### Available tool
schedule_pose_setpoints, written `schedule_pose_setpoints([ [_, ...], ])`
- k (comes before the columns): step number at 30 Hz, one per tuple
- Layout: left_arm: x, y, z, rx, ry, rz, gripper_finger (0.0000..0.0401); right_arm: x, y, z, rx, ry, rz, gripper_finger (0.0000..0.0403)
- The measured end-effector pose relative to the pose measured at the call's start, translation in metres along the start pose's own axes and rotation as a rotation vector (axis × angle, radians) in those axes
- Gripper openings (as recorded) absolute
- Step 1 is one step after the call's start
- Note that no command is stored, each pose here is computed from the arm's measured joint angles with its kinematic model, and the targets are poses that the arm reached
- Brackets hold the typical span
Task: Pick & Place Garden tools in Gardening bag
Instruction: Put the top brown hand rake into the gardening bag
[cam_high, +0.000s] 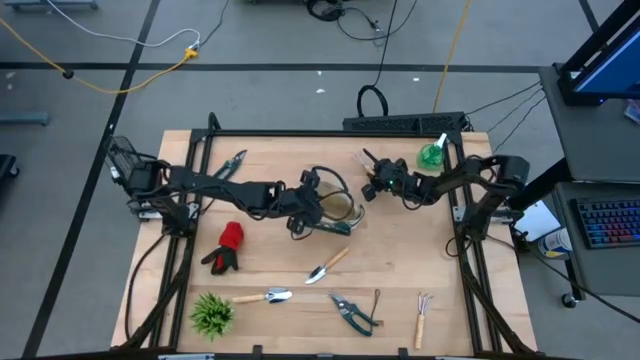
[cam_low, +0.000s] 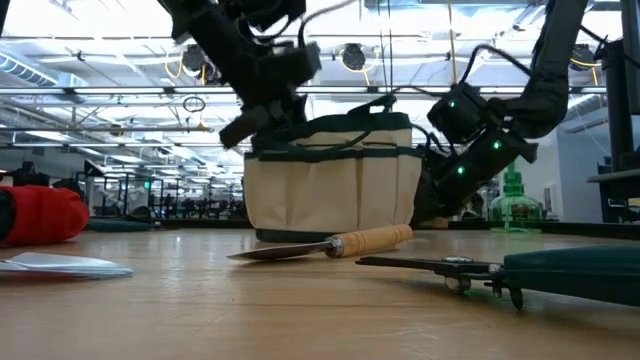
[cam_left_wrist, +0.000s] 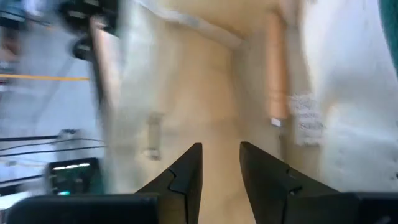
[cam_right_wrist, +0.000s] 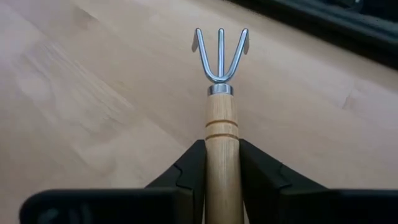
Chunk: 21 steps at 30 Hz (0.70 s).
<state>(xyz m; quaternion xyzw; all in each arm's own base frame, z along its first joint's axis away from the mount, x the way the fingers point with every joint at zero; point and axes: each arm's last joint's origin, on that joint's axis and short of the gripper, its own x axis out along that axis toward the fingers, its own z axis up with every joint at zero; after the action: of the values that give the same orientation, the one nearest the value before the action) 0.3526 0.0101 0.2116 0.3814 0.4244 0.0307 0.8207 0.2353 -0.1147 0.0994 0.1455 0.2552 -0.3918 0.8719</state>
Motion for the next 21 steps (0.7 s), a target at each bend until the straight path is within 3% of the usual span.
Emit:
schedule_pose_setpoints([
  [9, -0.029, 0.011, 0.006, -0.035, -0.054, 0.062, 0.0113, -0.022, 0.014, 0.018, -0.009, -0.085, 0.071, 0.0063],
  [21, -0.034, 0.018, 0.008, -0.077, -0.061, 0.137, 0.0113, -0.057, 0.022, 0.046, -0.005, -0.247, 0.152, 0.0064],
])
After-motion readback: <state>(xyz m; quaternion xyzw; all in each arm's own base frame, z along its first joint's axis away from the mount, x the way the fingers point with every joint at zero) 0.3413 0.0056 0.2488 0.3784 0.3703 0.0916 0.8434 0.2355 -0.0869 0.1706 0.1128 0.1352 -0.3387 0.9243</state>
